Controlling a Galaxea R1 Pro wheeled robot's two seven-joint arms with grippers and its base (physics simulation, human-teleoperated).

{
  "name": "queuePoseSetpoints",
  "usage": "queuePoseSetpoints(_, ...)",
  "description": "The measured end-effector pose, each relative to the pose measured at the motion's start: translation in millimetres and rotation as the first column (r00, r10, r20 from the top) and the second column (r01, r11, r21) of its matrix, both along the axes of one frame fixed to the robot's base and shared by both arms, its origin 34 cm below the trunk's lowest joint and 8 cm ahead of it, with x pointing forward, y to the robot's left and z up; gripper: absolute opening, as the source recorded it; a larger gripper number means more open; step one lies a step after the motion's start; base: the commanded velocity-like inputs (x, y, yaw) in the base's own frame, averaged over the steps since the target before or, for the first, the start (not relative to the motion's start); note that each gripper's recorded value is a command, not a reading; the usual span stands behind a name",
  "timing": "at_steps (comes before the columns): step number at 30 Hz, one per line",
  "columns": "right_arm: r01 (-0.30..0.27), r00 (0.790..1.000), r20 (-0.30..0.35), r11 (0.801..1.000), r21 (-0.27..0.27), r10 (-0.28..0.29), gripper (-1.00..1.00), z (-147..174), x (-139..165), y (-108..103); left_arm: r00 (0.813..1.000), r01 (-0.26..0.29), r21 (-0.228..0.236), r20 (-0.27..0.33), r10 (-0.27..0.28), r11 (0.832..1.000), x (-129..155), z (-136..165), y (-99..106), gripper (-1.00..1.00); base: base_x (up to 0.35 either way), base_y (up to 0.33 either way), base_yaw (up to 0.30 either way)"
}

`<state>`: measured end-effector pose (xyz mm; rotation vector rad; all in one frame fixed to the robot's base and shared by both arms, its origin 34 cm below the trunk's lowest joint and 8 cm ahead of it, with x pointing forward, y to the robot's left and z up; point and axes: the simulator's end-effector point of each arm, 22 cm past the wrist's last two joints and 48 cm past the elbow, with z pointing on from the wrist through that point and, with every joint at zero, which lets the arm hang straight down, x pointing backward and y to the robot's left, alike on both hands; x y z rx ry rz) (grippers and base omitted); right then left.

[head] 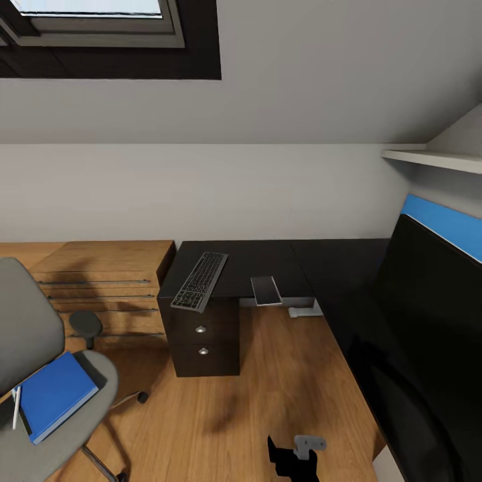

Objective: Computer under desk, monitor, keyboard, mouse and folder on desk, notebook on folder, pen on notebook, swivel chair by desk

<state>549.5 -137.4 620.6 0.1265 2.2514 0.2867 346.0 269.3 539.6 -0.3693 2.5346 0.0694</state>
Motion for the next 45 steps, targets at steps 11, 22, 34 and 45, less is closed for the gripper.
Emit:
queuePoseSetpoints(11, -0.005, 1.0, -0.013, 1.0, -0.001, 0.005, 1.0, -3.9, -5.9, -0.4, 1.0, 0.0, 0.0, 0.0, 0.0, 1.0, -0.1, 0.0, 0.0, 1.0, 0.0, 0.0, 0.0)
queuePoseSetpoints(22, -0.001, 1.0, -0.018, 1.0, -0.006, 0.001, 1.0, -5.7, -6.8, -4.0, 1.0, 0.0, 0.0, -0.001, 0.0, 1.0, 0.0, -0.3, 0.0, 1.0, -0.179, -0.072, 0.0)
queuePoseSetpoints(34, -0.002, 1.0, -0.016, 1.0, -0.005, 0.002, 1.0, -5.2, -6.3, -3.4, 1.0, 0.0, 0.0, -0.001, 0.0, 1.0, 0.1, -0.2, 0.1, 1.0, -0.283, -0.125, 0.0)
queuePoseSetpoints(45, -0.004, 1.0, -0.016, 1.0, -0.005, 0.004, 1.0, -5.2, -6.7, -2.1, 1.0, -0.001, 0.0, -0.001, 0.001, 1.0, 0.1, -0.2, 0.5, 1.0, -0.299, -0.075, 0.0)
